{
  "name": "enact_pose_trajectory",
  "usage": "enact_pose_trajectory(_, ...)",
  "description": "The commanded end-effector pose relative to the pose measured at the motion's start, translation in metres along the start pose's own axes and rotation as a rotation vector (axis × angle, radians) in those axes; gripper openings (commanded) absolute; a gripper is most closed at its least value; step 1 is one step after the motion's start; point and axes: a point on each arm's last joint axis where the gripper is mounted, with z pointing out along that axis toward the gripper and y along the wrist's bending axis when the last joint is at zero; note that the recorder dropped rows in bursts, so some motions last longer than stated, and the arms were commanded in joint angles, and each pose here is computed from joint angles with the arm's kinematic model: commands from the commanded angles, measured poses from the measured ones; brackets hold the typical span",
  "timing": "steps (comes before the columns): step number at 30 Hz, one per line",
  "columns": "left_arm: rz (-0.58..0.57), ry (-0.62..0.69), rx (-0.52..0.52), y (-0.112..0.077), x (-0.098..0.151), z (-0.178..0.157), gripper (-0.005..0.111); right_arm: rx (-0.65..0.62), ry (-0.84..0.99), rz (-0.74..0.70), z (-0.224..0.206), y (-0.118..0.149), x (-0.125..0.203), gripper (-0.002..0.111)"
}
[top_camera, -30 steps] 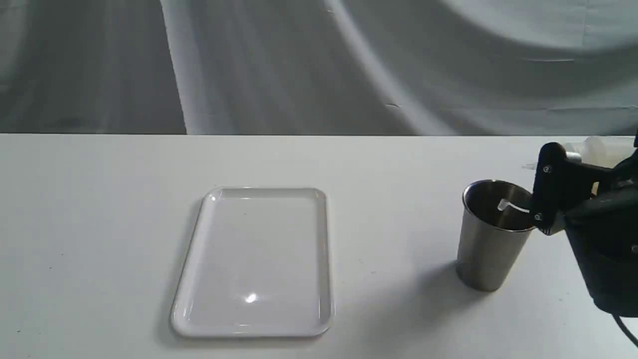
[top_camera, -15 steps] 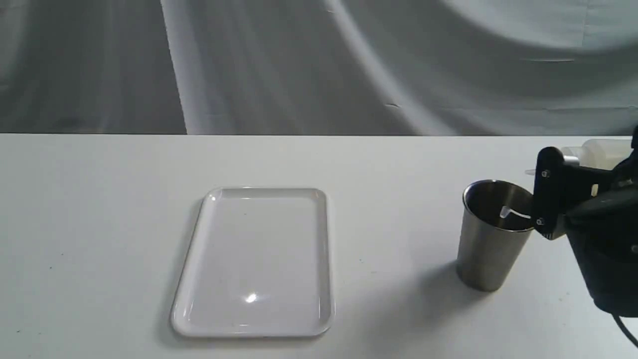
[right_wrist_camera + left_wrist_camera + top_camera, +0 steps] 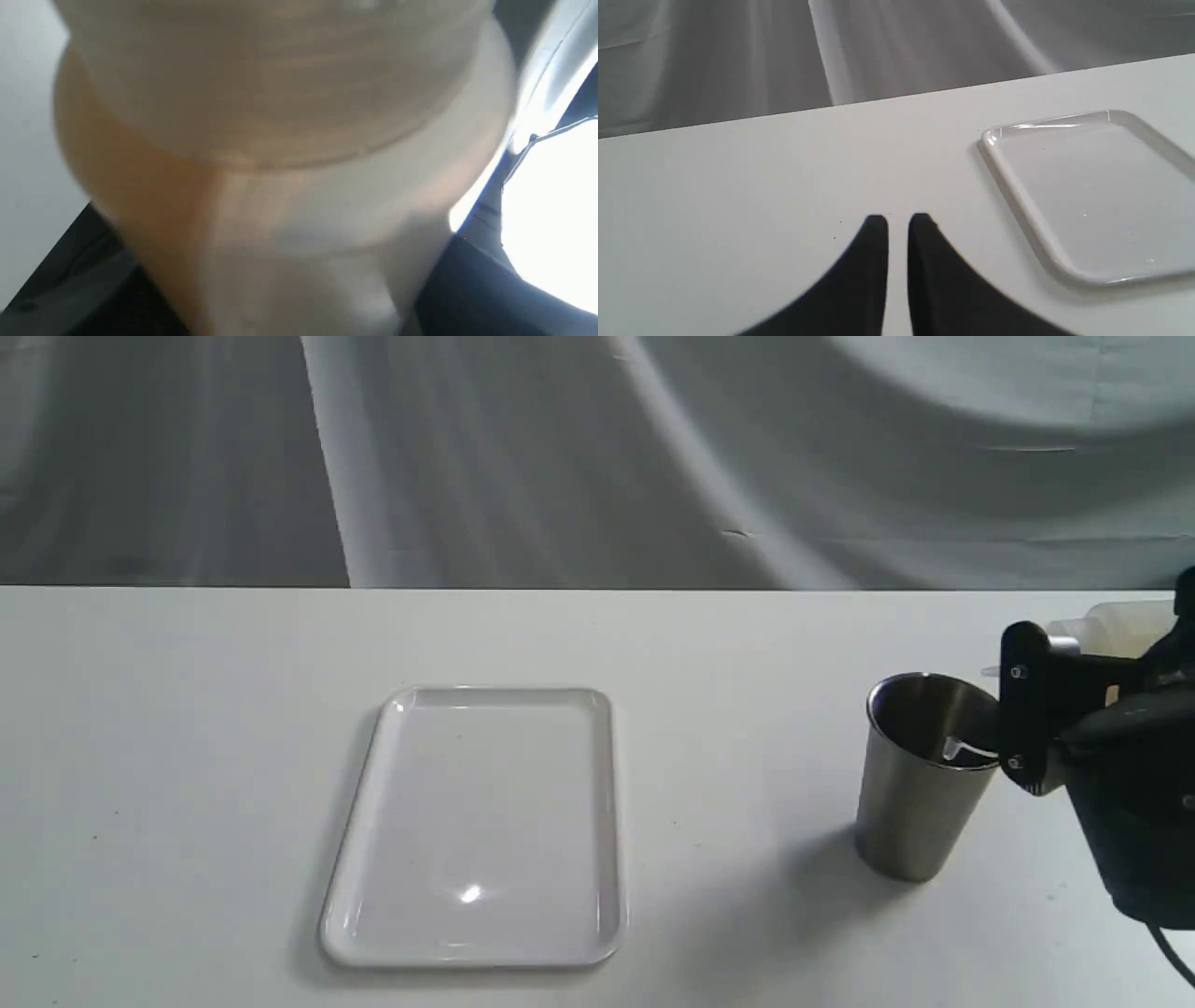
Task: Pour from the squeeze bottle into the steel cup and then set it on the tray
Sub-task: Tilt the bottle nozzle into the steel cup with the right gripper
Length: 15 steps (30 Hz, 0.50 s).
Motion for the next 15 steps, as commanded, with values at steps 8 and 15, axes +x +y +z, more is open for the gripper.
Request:
enact_pose_trajectory(8,0.002,-0.007,0.002,-0.0002,0.0006,0.0,0.008,0.064,0.011,-0.028,-0.0012,-0.0081,0.0009,0.038)
enact_pose_trajectory(15,0.002,-0.007,0.002,-0.0002,0.0006,0.0,0.008,0.068,0.01,-0.047,-0.0012,-0.0085,0.0007,0.038)
